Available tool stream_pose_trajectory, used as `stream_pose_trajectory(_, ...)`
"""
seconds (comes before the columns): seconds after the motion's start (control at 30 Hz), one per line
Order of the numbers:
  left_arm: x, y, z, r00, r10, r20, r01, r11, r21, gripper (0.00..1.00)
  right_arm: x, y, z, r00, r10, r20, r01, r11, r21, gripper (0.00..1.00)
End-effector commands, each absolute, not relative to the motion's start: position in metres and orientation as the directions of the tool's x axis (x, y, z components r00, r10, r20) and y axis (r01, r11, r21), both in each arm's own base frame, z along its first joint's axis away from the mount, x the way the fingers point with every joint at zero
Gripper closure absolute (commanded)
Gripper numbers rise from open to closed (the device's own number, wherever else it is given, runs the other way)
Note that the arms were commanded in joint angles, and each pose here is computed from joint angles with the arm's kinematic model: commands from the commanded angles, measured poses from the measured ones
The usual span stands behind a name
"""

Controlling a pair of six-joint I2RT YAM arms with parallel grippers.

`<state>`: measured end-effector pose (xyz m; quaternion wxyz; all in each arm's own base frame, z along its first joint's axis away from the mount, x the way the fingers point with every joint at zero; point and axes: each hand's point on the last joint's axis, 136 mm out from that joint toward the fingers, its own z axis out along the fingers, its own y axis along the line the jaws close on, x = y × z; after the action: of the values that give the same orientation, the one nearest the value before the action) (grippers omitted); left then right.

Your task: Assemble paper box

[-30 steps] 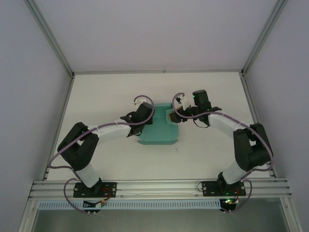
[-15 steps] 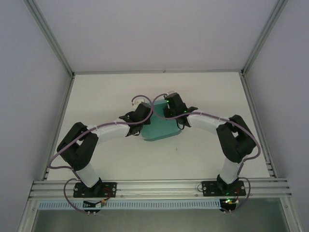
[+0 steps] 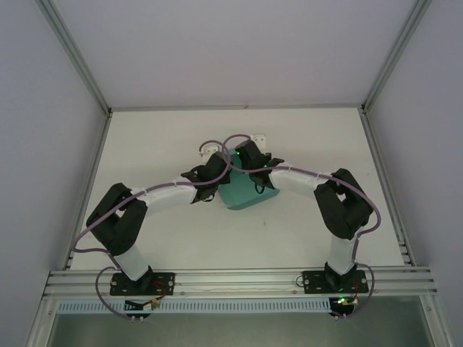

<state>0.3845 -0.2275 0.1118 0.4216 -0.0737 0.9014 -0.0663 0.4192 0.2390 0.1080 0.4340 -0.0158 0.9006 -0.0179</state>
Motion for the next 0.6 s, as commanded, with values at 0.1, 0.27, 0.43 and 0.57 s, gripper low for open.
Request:
stream_pose_trajectory(0.1,0.377,-0.154,0.115,-0.54,-0.283,-0.793,-0.453,0.892,-0.009,1.0,0.424,0.172,0.123,-0.535,0.047,-0.843,0.245,0.964,-0.102,1.0)
stream_pose_trajectory(0.27,0.385,-0.178,0.111,-0.582,-0.252,-0.773,-0.338,0.94,-0.052,1.0,0.425,0.184,0.124,-0.521,0.05,-0.852,0.181,0.982,-0.053,0.99)
stream_pose_trajectory(0.43,0.391,-0.219,0.115,-0.618,-0.22,-0.755,-0.138,0.976,-0.171,1.0,0.42,0.232,0.121,-0.546,-0.032,-0.837,-0.113,0.993,0.036,0.85)
stream_pose_trajectory(0.57,0.392,-0.232,0.121,-0.629,-0.22,-0.746,-0.084,0.973,-0.216,1.0,0.397,0.269,0.128,-0.545,-0.106,-0.832,-0.367,0.922,0.123,0.5)
